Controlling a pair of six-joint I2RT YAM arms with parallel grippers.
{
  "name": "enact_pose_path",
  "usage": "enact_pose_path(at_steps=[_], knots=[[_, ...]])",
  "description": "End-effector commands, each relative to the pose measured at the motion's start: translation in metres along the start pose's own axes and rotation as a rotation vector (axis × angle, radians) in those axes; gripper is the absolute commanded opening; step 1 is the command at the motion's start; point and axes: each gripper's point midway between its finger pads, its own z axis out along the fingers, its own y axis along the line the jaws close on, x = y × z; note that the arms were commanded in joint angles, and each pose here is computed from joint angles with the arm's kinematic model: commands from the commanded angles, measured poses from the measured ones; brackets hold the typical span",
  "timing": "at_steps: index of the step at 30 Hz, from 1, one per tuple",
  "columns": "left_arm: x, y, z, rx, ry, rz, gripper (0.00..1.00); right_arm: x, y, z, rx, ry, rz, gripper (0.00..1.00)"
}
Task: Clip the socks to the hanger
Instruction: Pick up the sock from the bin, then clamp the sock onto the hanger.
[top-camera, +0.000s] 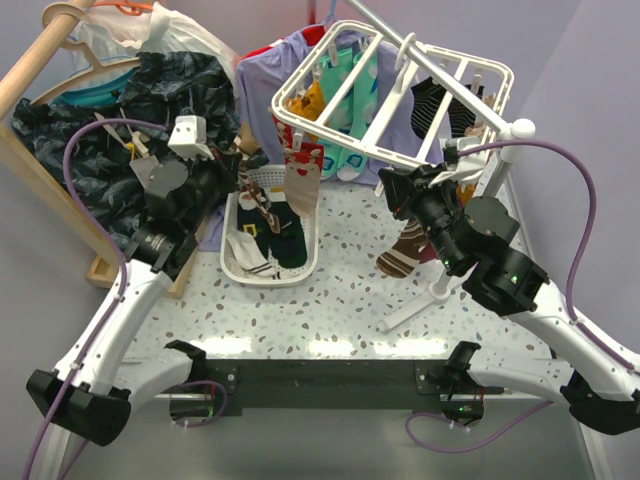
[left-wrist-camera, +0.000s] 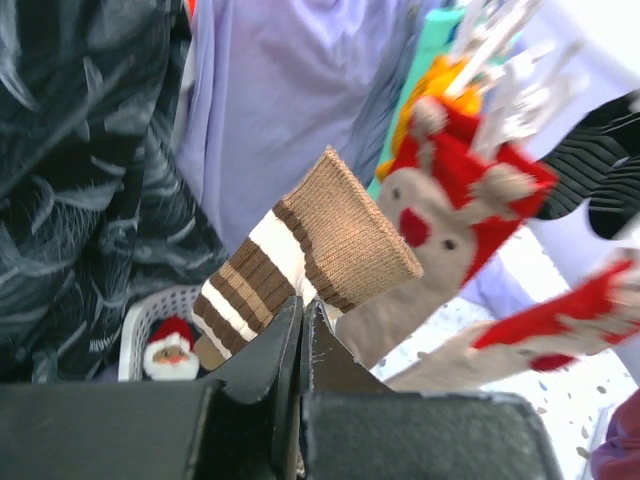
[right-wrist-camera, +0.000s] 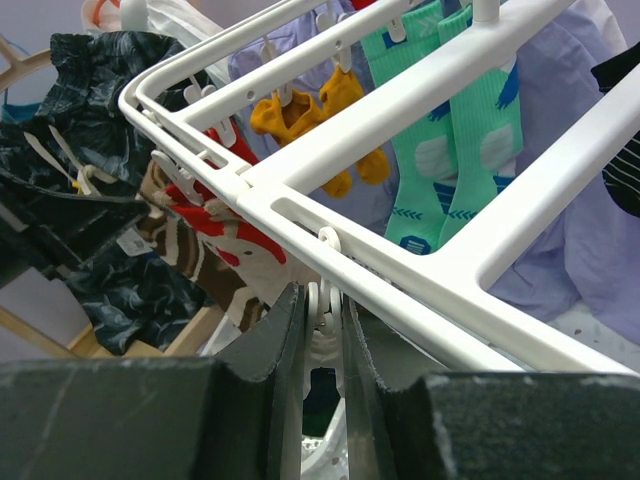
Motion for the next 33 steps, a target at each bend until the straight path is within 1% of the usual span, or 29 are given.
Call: enact_pose_path(at_steps=[1,2,3,5,8,9,11,12,13,15,16,17,18,19,20,21,22,23,24,25,26,30,33], knots=[[-0.044,-0.023,-0.024,0.118,-0.119,0.020,0.00,-0.020,0.004,-0.005,-0.026,-0.037,0.013,0.06],[-0.051,-0.028,-0.031,0.144,-0.140,0.019,0.00,-0.021,0.005,-0.005,-0.027,-0.038,0.014,0.06],[-0.049,-0.038,-0.036,0.201,-0.139,0.015,0.00,-0.022,0.005,-0.006,-0.030,-0.040,0.014,0.06],[-0.060,-0.052,-0.053,0.286,-0.189,0.012,0.00,-0.024,0.005,-0.006,-0.031,-0.045,0.017,0.06],[-0.054,-0.078,-0.076,0.456,-0.189,-0.005,0.00,-0.027,0.007,-0.006,-0.035,-0.050,0.021,0.06],[-0.043,-0.091,-0.084,0.552,-0.161,-0.032,0.00,-0.028,0.007,-0.006,-0.035,-0.050,0.021,0.06],[-0.034,-0.106,-0.099,0.652,-0.145,-0.063,0.00,-0.027,0.007,-0.006,-0.036,-0.047,0.021,0.06],[-0.022,-0.114,-0.104,0.708,-0.128,-0.082,0.00,-0.026,0.008,-0.005,-0.037,-0.044,0.024,0.06],[-0.015,-0.127,-0.113,0.764,-0.113,-0.088,0.00,-0.027,0.009,-0.005,-0.039,-0.046,0.026,0.06],[-0.001,-0.140,-0.117,0.796,-0.092,-0.059,0.00,-0.026,0.010,-0.004,-0.040,-0.043,0.033,0.06],[0.008,-0.158,-0.127,0.858,-0.066,-0.056,0.00,-0.027,0.010,-0.004,-0.040,-0.043,0.037,0.06],[0.014,-0.165,-0.126,0.872,-0.050,-0.054,0.00,-0.027,0.011,-0.003,-0.043,-0.042,0.038,0.06],[0.016,-0.170,-0.124,0.866,-0.064,-0.047,0.00,-0.026,0.011,-0.003,-0.044,-0.039,0.041,0.06],[0.022,-0.185,-0.133,0.904,-0.055,-0.053,0.00,-0.026,0.011,-0.003,-0.042,-0.038,0.042,0.06],[0.028,-0.190,-0.129,0.894,-0.047,-0.052,0.00,-0.027,0.012,-0.003,-0.043,-0.042,0.049,0.06],[0.025,-0.191,-0.123,0.857,-0.080,-0.054,0.00,-0.027,0.012,-0.003,-0.045,-0.041,0.055,0.06],[0.033,-0.201,-0.123,0.864,-0.066,-0.060,0.00,-0.027,0.012,-0.004,-0.045,-0.041,0.058,0.06],[0.036,-0.203,-0.119,0.848,-0.069,-0.064,0.00,-0.026,0.012,-0.003,-0.045,-0.038,0.060,0.06],[0.030,-0.205,-0.115,0.820,-0.100,-0.091,0.00,-0.028,0.013,-0.004,-0.047,-0.042,0.065,0.06],[0.034,-0.207,-0.109,0.804,-0.098,-0.105,0.00,-0.027,0.013,-0.004,-0.048,-0.040,0.064,0.06],[0.029,-0.208,-0.106,0.793,-0.123,-0.120,0.00,-0.028,0.012,-0.004,-0.044,-0.041,0.064,0.06],[0.029,-0.205,-0.088,0.702,-0.132,-0.189,0.00,-0.032,0.010,-0.008,-0.039,-0.052,0.073,0.06],[0.038,-0.214,-0.086,0.712,-0.119,-0.211,0.00,-0.033,0.008,-0.008,-0.031,-0.058,0.081,0.06]])
